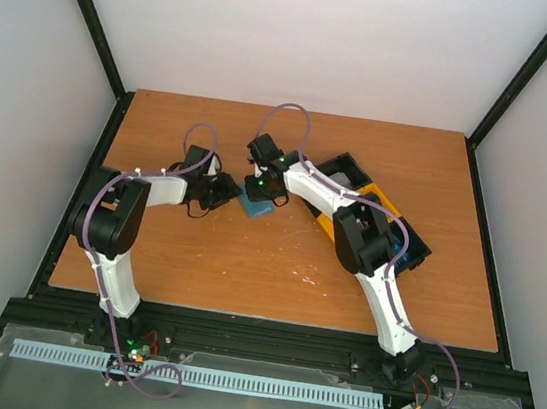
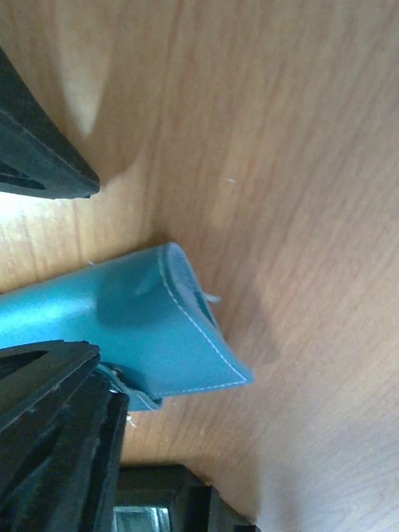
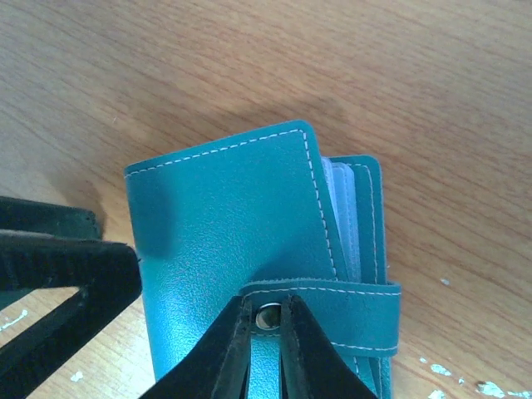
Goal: Put the credit cards into the card holder
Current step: Close the card holder at the center of the board.
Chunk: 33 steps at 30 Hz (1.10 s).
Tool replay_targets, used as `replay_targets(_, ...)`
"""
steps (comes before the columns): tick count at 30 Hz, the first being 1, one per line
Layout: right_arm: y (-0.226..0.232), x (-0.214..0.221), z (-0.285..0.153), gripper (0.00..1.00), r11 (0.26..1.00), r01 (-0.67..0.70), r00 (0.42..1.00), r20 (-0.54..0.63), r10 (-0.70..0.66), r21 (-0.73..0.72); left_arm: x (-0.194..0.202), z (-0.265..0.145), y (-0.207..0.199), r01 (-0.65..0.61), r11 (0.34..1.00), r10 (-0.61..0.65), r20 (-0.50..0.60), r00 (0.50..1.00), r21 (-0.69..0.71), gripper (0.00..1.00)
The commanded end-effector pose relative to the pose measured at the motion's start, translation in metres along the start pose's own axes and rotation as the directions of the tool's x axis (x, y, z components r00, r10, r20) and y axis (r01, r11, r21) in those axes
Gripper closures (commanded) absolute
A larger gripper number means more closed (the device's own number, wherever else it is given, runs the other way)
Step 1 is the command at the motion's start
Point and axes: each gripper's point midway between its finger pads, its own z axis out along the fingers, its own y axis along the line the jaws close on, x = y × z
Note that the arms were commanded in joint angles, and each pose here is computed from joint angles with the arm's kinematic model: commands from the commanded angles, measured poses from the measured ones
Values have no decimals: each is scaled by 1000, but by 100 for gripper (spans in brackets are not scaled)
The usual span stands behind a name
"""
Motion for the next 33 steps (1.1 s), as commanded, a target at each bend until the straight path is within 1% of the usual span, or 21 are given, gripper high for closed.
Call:
replay_targets(1,-17,8,12,88,996,21,999,-25,-19,92,1,14,18,12,998,-14,-30,999,-60,51)
replay_targets(4,-14,1,6,86,995,39,999,-10,-39,89,2,17,22,7,997,-10,-37,999,-71,50)
replay_targets(7,-5,-2,-1,83,998,47,999,7,-47,42,2,18,23,2,997,-5,-40,999,-79,50)
replay_targets(10,5,-14,-18,82,999,47,997,61,-47,0,3,21,26,1,996,-6,-51,999,-91,50)
replay_targets(14,6,-25,-35,82,999,42,993,110,-43,8,6,24,31,4,995,-10,-60,998,-104,50)
replay_targets(18,-3,-30,-42,82,998,24,990,140,-32,64,6,26,35,2,993,-10,-68,998,-118,51)
replay_targets(25,-9,-25,-29,84,997,16,993,117,-25,71,9,30,38,1,992,-11,-80,997,-125,52)
replay_targets(33,-2,-11,-6,86,1000,18,999,51,-17,-6,14,33,40,-3,993,-9,-102,995,-119,52)
